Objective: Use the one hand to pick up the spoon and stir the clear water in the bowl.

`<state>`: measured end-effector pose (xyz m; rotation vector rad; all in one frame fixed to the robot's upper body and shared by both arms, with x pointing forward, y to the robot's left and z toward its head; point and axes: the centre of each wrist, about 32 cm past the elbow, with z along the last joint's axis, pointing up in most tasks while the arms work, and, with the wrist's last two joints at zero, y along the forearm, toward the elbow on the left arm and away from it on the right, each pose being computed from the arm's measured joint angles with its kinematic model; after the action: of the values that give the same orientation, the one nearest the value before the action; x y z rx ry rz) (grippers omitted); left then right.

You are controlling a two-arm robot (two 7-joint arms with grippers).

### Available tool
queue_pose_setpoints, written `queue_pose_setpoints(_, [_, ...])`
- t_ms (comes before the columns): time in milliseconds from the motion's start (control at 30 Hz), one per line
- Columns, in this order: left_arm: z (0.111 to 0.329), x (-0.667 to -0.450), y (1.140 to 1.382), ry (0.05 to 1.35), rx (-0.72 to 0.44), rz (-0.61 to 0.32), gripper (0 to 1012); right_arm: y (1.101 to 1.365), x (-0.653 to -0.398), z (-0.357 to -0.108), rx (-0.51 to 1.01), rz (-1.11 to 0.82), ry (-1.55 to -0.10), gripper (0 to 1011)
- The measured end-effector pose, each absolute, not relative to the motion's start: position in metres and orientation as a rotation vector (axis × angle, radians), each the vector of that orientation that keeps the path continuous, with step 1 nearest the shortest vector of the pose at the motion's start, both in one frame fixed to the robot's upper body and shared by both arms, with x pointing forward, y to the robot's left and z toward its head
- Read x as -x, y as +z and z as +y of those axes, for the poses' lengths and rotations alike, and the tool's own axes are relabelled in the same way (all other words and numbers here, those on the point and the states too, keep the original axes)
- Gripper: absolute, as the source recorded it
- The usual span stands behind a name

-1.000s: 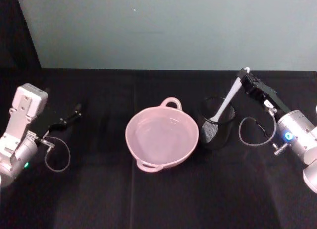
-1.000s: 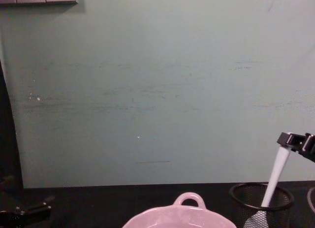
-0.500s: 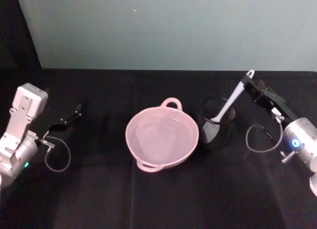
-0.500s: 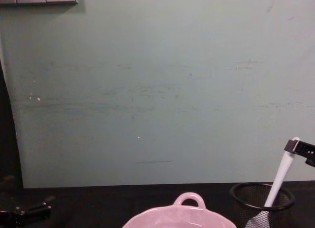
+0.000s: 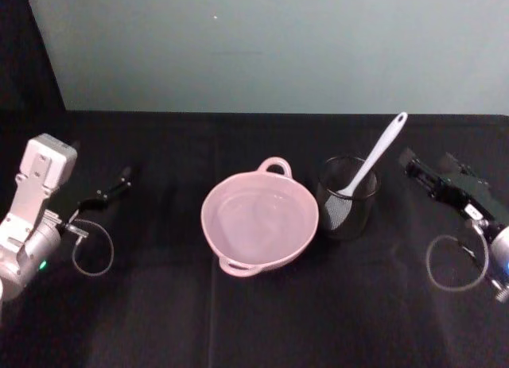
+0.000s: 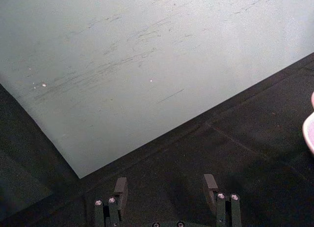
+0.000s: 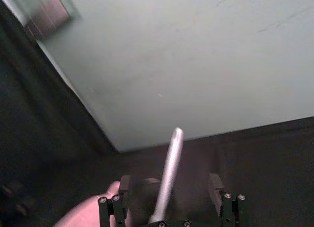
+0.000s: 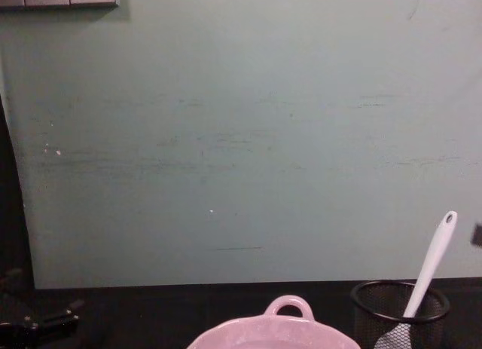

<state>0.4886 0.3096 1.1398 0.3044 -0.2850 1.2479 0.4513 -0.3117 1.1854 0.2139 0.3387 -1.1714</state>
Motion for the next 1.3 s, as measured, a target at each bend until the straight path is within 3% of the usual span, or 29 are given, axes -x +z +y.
queue_pose_setpoints(233, [0.310, -0.489, 1.140, 1.248, -0.304, -0.285, 1011, 1.178, -0.445, -0.319, 0.027, 0.183, -1.290, 1004])
queue_pose_setpoints(367, [0.310, -0.489, 1.140, 1.248, -0.305, -0.285, 1011, 1.169, -0.458, -0.319, 0.128, 0.099, -1.327, 1004])
queue_pose_setpoints(800, [0.310, -0.489, 1.140, 1.248, -0.305, -0.285, 1011, 1.133, -0.518, -0.305, 0.110, -0.134, -1.298, 1004])
queue_pose_setpoints(1300, [0.310, -0.489, 1.140, 1.248, -0.304, -0.285, 1011, 1.127, -0.526, -0.291, 0.265, -0.219, -1.391, 1004])
